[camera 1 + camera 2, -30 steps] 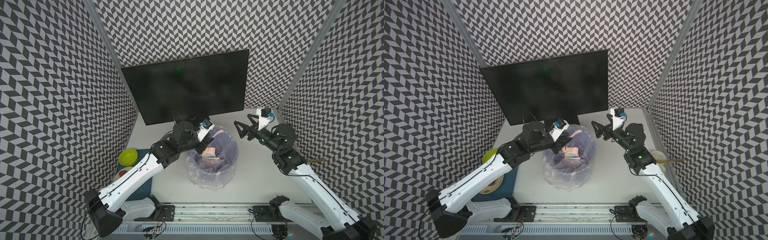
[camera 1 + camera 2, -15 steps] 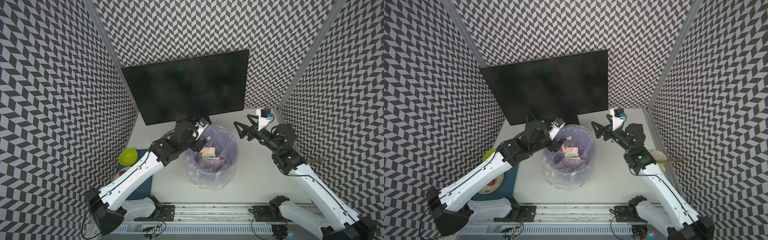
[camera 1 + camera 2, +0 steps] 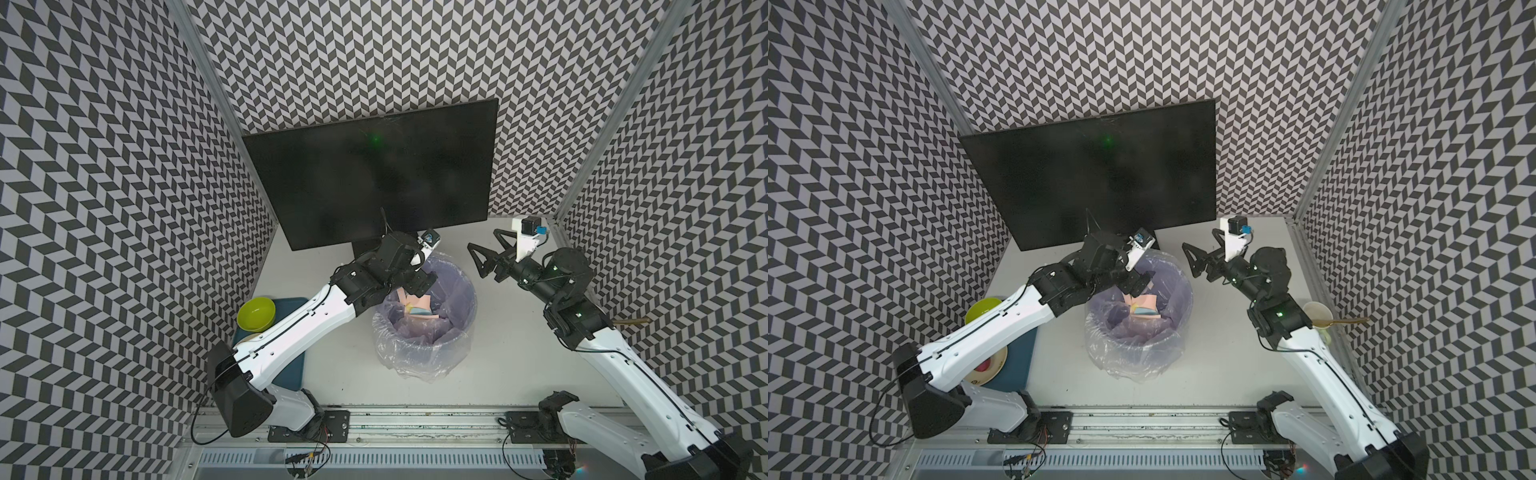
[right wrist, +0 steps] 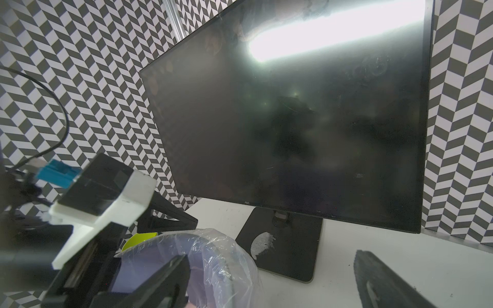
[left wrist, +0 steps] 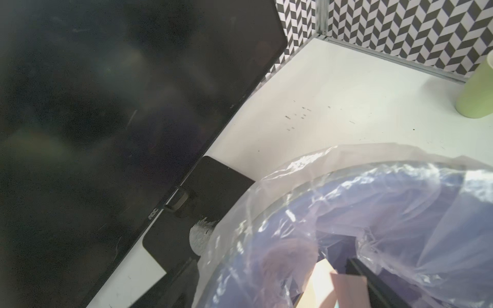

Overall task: Remove the sticky note from the monitor
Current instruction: Place the sticky note in the trash bin.

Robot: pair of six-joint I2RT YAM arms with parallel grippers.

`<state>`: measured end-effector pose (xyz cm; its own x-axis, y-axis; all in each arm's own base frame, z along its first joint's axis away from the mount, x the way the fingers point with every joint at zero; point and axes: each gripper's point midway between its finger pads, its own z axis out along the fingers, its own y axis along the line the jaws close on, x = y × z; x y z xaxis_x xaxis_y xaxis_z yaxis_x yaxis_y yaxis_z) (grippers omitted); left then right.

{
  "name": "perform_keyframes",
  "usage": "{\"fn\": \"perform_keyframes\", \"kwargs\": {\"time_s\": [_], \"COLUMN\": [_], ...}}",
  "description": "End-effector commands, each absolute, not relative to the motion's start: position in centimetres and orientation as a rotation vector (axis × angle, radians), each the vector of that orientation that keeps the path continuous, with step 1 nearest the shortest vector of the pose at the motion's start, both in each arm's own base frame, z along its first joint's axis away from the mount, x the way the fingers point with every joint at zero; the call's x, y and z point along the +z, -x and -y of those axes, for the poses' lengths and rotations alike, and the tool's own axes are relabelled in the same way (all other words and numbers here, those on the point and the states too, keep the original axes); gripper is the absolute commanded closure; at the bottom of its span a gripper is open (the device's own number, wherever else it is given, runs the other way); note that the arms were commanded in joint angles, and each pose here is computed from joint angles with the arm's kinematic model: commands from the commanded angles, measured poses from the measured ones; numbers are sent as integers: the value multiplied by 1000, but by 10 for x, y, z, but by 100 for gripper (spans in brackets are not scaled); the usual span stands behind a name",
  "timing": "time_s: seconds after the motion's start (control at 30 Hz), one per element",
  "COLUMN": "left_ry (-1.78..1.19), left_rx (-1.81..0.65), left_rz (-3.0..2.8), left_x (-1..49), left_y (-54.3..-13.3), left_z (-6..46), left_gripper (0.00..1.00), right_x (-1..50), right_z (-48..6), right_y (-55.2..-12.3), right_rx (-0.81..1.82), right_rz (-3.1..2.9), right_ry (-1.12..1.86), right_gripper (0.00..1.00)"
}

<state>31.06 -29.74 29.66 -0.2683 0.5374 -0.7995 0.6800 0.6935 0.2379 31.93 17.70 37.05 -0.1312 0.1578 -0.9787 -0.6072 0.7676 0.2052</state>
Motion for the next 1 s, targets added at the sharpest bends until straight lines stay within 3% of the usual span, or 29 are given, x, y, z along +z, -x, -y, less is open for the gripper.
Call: {"fn": "perform_keyframes", "kwargs": {"time_s": [0.0,0.17,0.47,0.67,0.97], "left_ry": [-958,-989,-885,-993,-1190], "left_rx": [-296,-453,-280,-434,-526], "left_rz": [-1853,-1783,-1833,-1784,-1815], "left_x": [328,346,347,348,310], "left_y": [-299,-282,-315,-293,-241], "left_z": [320,336,329,362,382], "left_gripper": [5,0,0,0,0], "right_x": [381,379,377,375,382], "right_z": [-174,-175,-175,-174,-166], "right_y": [-317,-317,-318,-319,-316], "right_rx": [675,683,678,667,639], "right_rz": [-1524,-1526,-1532,-1536,-1521], "right_ry": [371,373,371,366,344], "right_gripper": [1,1,1,1,1]}}
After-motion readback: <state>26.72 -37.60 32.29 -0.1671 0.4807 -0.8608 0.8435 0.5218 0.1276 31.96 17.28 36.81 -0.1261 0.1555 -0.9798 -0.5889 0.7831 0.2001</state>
